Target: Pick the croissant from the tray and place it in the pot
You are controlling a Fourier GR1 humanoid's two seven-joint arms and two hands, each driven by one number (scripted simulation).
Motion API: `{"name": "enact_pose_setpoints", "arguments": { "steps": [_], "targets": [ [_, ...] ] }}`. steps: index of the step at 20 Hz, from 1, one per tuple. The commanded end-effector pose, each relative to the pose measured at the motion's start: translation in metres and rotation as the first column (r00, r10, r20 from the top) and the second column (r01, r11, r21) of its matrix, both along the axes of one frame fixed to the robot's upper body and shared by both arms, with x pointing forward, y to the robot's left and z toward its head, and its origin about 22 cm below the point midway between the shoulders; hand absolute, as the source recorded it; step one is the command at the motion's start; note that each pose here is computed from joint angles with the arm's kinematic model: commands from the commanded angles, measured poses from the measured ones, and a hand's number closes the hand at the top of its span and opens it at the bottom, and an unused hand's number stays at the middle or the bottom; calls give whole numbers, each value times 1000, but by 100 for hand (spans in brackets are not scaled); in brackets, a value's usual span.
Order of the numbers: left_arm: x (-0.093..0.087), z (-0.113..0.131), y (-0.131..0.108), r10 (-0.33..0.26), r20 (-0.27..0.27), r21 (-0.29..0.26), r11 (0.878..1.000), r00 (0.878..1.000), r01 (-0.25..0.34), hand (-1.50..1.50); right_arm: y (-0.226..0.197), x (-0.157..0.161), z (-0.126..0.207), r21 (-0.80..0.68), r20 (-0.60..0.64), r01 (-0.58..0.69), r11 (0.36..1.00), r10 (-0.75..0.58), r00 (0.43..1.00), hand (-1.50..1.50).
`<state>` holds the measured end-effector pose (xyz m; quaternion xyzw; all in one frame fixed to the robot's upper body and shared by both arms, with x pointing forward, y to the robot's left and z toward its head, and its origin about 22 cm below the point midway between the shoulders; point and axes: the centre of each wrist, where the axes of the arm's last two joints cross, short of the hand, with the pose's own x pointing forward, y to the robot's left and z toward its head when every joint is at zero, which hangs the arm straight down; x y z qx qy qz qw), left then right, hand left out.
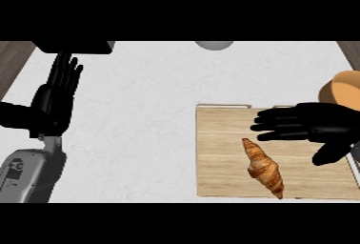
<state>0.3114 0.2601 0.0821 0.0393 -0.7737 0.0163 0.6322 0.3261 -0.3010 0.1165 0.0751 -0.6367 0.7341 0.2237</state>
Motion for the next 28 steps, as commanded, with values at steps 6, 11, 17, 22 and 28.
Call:
{"name": "enact_pose_setpoints", "arguments": {
  "steps": [6, 11, 17, 22, 28],
  "targets": [
    [-13, 1, 13, -14, -14, -2, 1000, 1000, 14, 0, 11, -2, -28, 82, -77, -165, 983, 172, 982, -150],
    [-5, -5, 15, 9, -12, 0, 1000, 1000, -9, 0, 15, -9, -41, 56, -55, -177, 983, 180, 982, -150],
    [-15, -7, 11, 4, -5, -9, 1000, 1000, -4, 0, 28, 2, -63, 12, -4, -100, 995, 100, 995, -150],
    [-10, -8, 0, 11, -7, 12, 1000, 1000, -11, 0, 51, -4, -77, 13, -39, -109, 994, 109, 993, -150],
    [-2, 12, 19, 18, -11, -8, 1000, 1000, -18, 0, 47, -2, -101, 21, -36, -137, 990, 137, 990, -150]
  ]
}}
